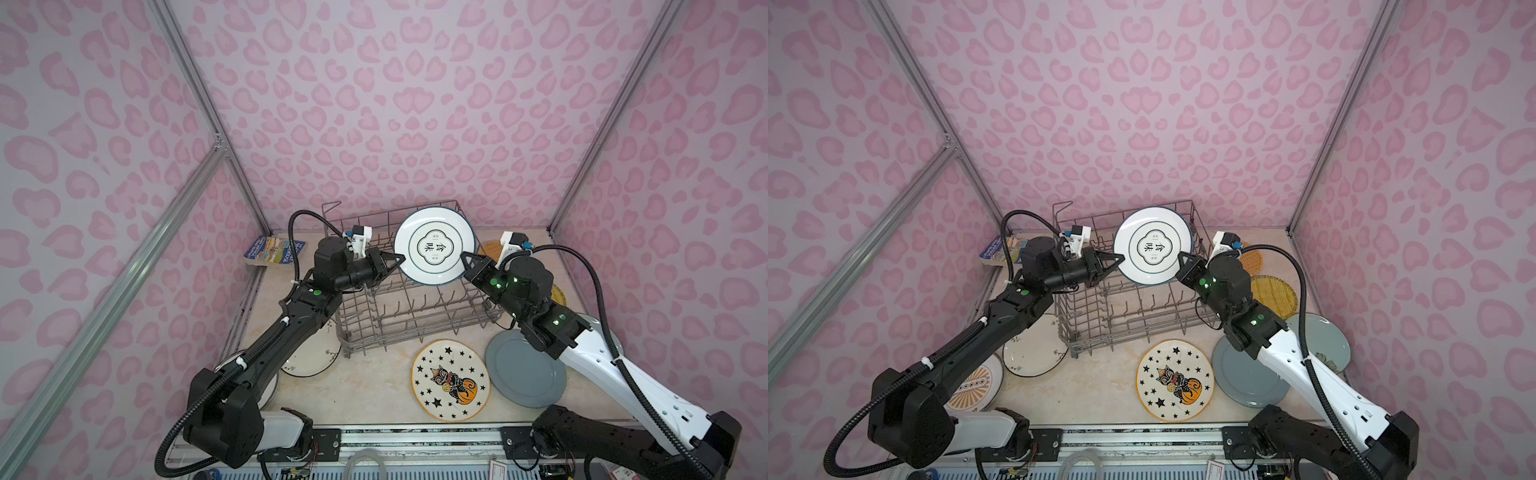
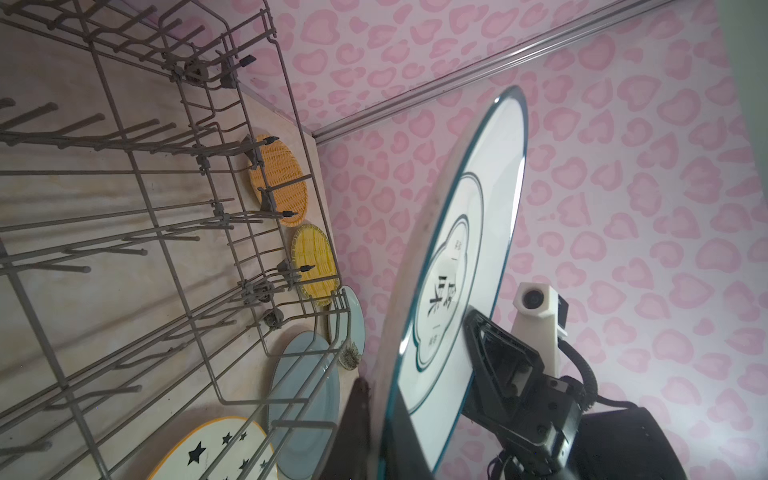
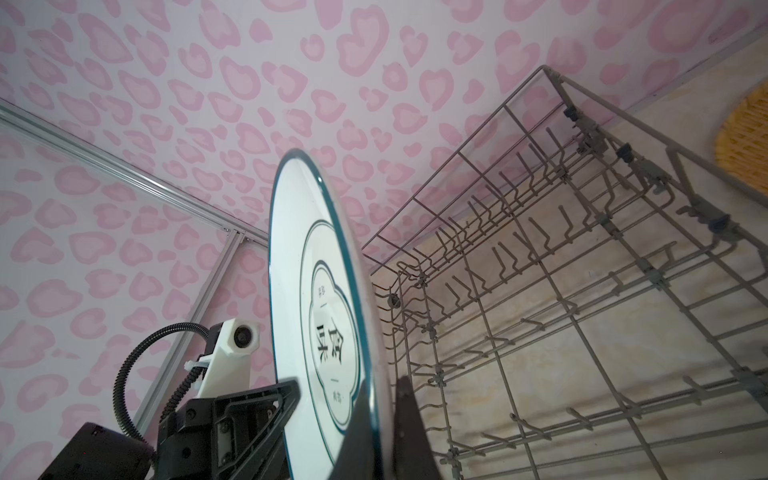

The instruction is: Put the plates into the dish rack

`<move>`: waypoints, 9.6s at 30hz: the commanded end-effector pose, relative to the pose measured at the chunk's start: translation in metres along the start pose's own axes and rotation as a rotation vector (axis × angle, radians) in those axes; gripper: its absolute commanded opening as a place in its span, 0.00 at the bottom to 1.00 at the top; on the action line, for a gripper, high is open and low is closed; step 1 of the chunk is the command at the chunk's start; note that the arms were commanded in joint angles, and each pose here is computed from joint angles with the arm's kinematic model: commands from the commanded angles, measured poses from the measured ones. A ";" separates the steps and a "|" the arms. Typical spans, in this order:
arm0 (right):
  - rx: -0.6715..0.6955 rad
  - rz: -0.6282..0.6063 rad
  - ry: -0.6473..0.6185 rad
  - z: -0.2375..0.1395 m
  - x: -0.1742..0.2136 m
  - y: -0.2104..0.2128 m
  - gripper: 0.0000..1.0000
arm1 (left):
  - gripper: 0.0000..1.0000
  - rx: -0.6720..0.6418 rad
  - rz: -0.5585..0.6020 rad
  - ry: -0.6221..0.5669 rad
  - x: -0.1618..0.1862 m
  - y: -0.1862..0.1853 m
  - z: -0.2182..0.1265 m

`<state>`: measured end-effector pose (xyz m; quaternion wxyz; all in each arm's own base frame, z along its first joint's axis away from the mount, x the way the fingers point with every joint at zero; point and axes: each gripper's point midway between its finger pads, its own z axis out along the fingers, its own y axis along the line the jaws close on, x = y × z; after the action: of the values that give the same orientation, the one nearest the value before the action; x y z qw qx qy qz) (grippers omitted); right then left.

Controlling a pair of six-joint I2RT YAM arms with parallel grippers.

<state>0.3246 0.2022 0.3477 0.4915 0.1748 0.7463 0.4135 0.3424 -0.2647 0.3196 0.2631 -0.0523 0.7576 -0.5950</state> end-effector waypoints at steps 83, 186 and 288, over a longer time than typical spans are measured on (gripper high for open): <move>0.690 -1.085 -0.064 0.192 -0.153 -0.098 0.00 | 0.97 -0.349 0.738 -0.424 0.041 0.026 -0.188; 0.400 -0.709 0.001 0.010 -0.039 -0.052 0.90 | 0.99 -0.612 0.419 -0.422 0.068 0.068 -0.237; -0.116 -0.604 0.230 -0.072 0.077 0.020 0.98 | 0.04 -0.698 -0.849 -0.917 0.018 0.355 -0.236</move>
<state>0.2225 0.2359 0.3258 0.5057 -0.1376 0.7938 0.3085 0.3225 0.0348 0.0351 0.2978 -0.6570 0.6072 -0.3330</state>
